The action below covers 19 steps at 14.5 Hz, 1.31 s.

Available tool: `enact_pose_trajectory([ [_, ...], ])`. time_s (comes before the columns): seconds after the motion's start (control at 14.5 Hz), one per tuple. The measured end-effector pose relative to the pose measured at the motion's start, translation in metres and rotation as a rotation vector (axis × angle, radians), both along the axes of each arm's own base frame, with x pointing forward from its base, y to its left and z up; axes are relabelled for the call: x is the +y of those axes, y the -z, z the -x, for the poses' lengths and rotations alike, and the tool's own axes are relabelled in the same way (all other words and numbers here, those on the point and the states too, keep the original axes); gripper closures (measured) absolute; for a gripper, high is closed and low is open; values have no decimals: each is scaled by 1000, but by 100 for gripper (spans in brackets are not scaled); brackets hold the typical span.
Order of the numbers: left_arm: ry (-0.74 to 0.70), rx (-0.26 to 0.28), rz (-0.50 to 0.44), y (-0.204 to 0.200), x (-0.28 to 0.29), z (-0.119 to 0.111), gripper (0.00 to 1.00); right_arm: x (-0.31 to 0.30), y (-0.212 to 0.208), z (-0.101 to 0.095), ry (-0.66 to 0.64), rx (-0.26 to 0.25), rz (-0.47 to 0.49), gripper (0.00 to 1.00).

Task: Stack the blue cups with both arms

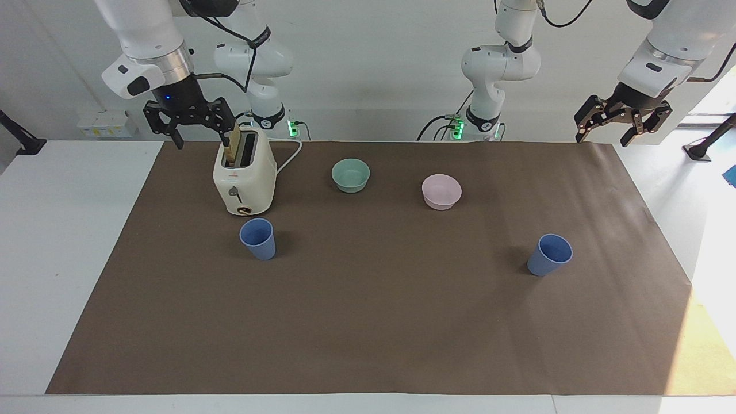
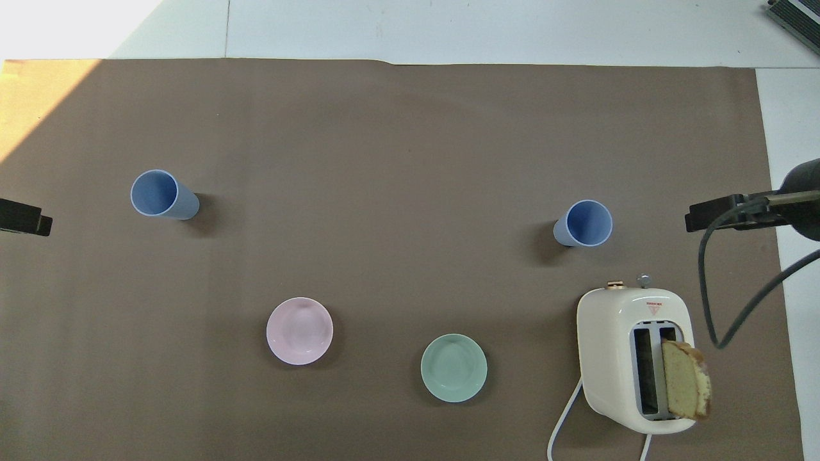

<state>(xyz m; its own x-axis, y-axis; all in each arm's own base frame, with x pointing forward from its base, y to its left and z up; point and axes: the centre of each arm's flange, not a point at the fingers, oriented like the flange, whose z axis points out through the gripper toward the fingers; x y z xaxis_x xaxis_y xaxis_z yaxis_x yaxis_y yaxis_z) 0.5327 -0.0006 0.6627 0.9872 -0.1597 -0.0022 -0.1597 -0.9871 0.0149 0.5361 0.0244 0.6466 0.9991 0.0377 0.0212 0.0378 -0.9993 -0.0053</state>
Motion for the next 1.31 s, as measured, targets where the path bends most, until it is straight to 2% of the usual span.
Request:
enact_pose_trajectory([
  [1.31,-2,10,0,1,1,1,0,0,0,0,0,0,0,0],
])
